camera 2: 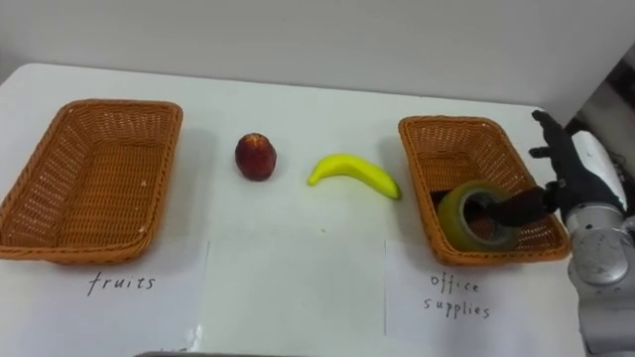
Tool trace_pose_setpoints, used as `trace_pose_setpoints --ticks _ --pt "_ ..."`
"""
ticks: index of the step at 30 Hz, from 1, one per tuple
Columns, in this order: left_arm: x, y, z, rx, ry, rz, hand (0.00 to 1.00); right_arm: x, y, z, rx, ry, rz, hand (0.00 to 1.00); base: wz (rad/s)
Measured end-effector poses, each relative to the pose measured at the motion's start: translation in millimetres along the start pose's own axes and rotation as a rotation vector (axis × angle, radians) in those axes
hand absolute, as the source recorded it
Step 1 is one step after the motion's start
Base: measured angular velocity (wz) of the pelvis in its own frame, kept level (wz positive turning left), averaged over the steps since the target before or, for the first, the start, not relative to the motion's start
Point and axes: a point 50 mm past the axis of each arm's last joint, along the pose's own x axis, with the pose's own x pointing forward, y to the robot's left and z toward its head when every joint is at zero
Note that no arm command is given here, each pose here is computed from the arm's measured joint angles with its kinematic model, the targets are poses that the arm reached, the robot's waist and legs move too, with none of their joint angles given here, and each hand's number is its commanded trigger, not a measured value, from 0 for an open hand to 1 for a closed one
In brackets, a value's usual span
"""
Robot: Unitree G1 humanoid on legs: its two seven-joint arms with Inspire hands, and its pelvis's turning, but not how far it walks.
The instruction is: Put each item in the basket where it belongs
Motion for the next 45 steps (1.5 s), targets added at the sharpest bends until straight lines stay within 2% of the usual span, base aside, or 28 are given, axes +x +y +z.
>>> trace_pose_setpoints --ticks 8,19,26,32,40,45 --pt "-0.2 2.7 5 -0.003 -0.022 0.014 0.0 6 -8 18 0.017 -0.063 -0.032 0.0 0.0" --pt "-0.3 3.0 5 -0.004 -0.025 0.016 0.0 6 -14 21 0.013 -0.08 -0.044 0.0 0.0" --pt "-0.6 11.7 5 -0.037 -0.034 0.044 0.0 0 -37 55 -0.05 -0.227 -0.115 0.0 -0.01" --pt "-1.2 13.0 5 -0.033 -0.041 0.05 0.0 -3 -44 72 -0.058 -0.297 -0.143 0.0 0.0" --pt "-0.9 13.8 7 -0.032 -0.044 0.056 0.0 -5 -44 80 -0.049 -0.337 -0.12 0.0 0.0" --pt "-0.7 23.1 4 -0.009 -0.035 0.098 0.0 -4 -31 81 0.002 -0.341 -0.055 0.0 0.06"
